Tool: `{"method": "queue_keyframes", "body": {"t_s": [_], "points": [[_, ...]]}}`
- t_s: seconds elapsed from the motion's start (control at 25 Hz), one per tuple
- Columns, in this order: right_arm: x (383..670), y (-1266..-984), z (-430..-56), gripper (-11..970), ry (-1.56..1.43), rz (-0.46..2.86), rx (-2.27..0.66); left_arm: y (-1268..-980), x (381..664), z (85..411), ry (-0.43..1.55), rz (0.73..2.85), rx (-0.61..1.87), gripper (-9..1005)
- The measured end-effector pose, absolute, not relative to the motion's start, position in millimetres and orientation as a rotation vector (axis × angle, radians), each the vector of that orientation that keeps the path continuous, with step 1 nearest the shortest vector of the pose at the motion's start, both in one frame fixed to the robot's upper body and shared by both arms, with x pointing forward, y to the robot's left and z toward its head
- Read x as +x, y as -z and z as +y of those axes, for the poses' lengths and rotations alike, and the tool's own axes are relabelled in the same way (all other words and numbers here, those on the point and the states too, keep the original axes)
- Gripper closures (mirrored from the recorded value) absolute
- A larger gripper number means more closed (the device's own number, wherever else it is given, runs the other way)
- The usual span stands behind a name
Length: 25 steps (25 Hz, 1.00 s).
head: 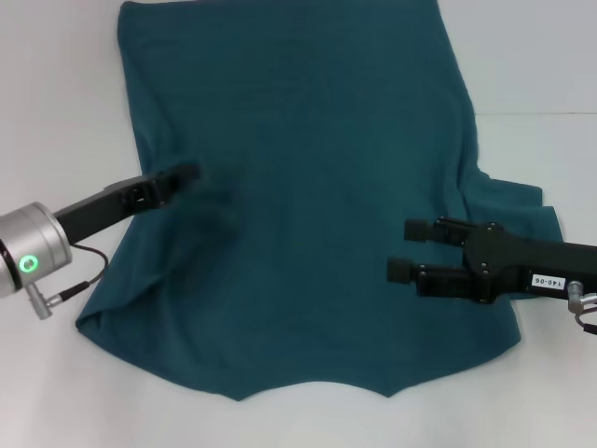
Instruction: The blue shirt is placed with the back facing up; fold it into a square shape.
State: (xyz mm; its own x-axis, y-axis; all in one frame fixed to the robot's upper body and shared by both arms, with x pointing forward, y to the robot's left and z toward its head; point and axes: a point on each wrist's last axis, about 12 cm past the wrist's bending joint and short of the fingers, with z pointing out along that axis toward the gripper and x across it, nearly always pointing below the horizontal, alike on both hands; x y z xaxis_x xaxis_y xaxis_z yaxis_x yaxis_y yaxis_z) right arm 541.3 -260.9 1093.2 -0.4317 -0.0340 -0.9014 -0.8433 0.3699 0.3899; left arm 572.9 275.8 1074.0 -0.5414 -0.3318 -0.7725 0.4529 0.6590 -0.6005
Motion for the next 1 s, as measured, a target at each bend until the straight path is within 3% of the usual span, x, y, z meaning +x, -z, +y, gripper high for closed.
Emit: {"method": "queue_keyframes", "body": {"t_s": [0.12,0.48,0.76,1.0], "points": [[541.2,-1093.3,-260.9,64,-1.165,1.756,-0.775,-1073.2,572.4,275.1,1.012,1.867,0.071,947],[541.2,-1093.5,-262.7,66,-1.174,1.768,-0.752,-1073.4,563.2,283.4,1.007,1.831,0.092,613],[546.3,-1100.5,-280.9,67,-1.202,1.811,-0.576,-1076.8,539.1,283.5,0.995,1.715,0.348,307],[551.7,-1101.2,-295.2,69,-1.237,1.908,-0.38,-1078.2,519.3,272.1,1.014,1.595,0.613,202]]}}
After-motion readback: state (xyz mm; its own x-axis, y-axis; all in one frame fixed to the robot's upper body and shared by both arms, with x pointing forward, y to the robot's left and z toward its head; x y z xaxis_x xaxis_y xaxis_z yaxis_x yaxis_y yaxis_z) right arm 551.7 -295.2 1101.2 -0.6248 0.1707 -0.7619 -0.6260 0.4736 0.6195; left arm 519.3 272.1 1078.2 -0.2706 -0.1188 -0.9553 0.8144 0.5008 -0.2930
